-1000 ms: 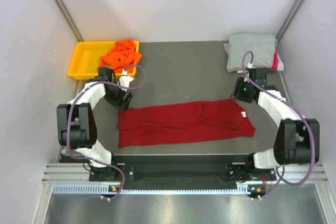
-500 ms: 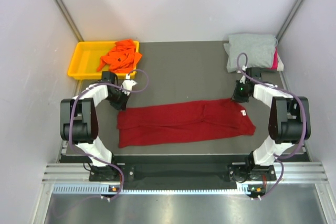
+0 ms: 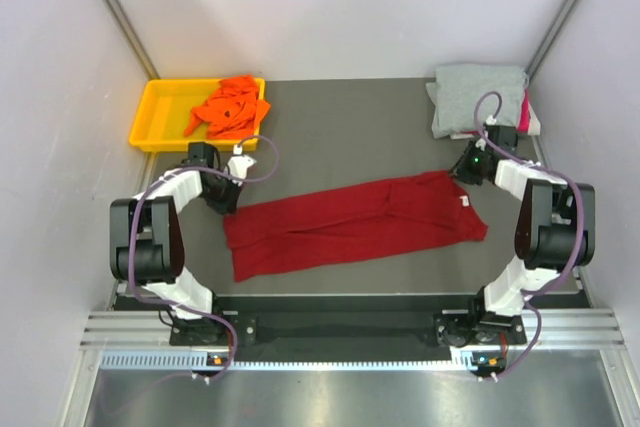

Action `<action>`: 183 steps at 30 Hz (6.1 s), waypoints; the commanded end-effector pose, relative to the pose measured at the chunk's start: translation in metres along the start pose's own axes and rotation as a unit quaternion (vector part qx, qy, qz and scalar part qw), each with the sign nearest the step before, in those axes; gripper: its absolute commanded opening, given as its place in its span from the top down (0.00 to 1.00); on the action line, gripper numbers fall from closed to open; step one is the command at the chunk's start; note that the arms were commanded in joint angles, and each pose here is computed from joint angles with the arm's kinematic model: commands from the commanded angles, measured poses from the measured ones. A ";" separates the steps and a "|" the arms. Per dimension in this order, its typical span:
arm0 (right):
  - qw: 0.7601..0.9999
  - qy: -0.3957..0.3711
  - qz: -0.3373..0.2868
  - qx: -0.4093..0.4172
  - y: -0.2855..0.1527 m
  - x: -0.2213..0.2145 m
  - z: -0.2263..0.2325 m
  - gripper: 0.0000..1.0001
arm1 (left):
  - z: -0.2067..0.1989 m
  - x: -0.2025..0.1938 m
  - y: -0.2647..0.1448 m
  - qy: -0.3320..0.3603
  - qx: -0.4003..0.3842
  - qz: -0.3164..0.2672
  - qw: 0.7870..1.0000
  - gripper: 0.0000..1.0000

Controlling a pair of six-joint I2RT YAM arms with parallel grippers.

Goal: Fold and stack the t-shirts
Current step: Fold the tshirt

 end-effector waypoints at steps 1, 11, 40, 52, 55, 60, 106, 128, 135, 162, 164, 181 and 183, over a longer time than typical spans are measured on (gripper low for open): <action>0.998 0.006 -0.041 0.040 0.007 0.026 0.006 0.90 | -0.010 -0.044 -0.006 -0.017 -0.006 0.077 0.997 1.00; 0.997 -0.031 -0.033 0.062 0.013 0.038 0.033 0.56 | -0.023 -0.025 -0.025 -0.019 -0.046 0.043 0.998 1.00; 0.995 -0.026 0.005 0.099 0.125 0.020 0.159 1.00 | -0.080 -0.057 -0.041 0.051 -0.147 0.044 0.987 0.98; 0.970 0.055 -0.078 0.223 0.196 0.069 0.296 1.00 | -0.094 -0.044 -0.033 0.049 -0.175 0.023 0.983 0.93; 0.957 0.078 -0.105 0.258 0.195 0.082 0.319 0.86 | -0.100 -0.045 -0.031 0.046 -0.188 0.024 0.981 0.91; 0.956 0.035 -0.157 0.245 0.142 0.120 0.327 0.48 | -0.104 -0.055 -0.030 0.051 -0.189 0.036 0.980 0.72; 0.966 0.154 -0.064 0.200 0.199 0.109 0.234 0.98 | -0.232 0.004 0.006 0.266 -0.319 0.054 0.908 0.66; 0.995 -0.032 0.017 0.097 -0.105 -0.090 0.149 0.37 | -0.214 0.049 -0.055 0.292 -0.134 -0.171 0.931 0.37; 0.980 -0.006 0.169 0.106 -0.151 -0.273 0.089 0.40 | -0.223 0.045 -0.072 0.307 -0.143 -0.217 0.915 0.40; 0.973 0.037 0.210 0.082 -0.135 -0.313 0.042 1.00 | -0.240 0.024 -0.043 0.449 -0.156 -0.253 0.843 0.36; 0.973 0.042 0.209 0.089 -0.137 -0.312 0.033 1.00 | -0.250 0.025 -0.039 0.498 -0.153 -0.259 0.813 0.36; 0.971 0.031 0.223 0.086 -0.126 -0.306 0.033 1.00 | -0.294 0.005 0.000 0.673 -0.105 -0.232 0.694 0.46; 0.970 0.030 0.224 0.084 -0.126 -0.305 0.032 1.00 | -0.289 0.005 0.003 0.667 -0.093 -0.219 0.706 0.60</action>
Point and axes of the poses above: each gripper's point midway between its finger pads, its own y axis out along the fingers, its own z axis along the line the jaws close on, x = y × z, the point moved 2 cm from there along -y, back along the fingers, and after that the axes turned 5 degrees about y, right-handed, at the moved point
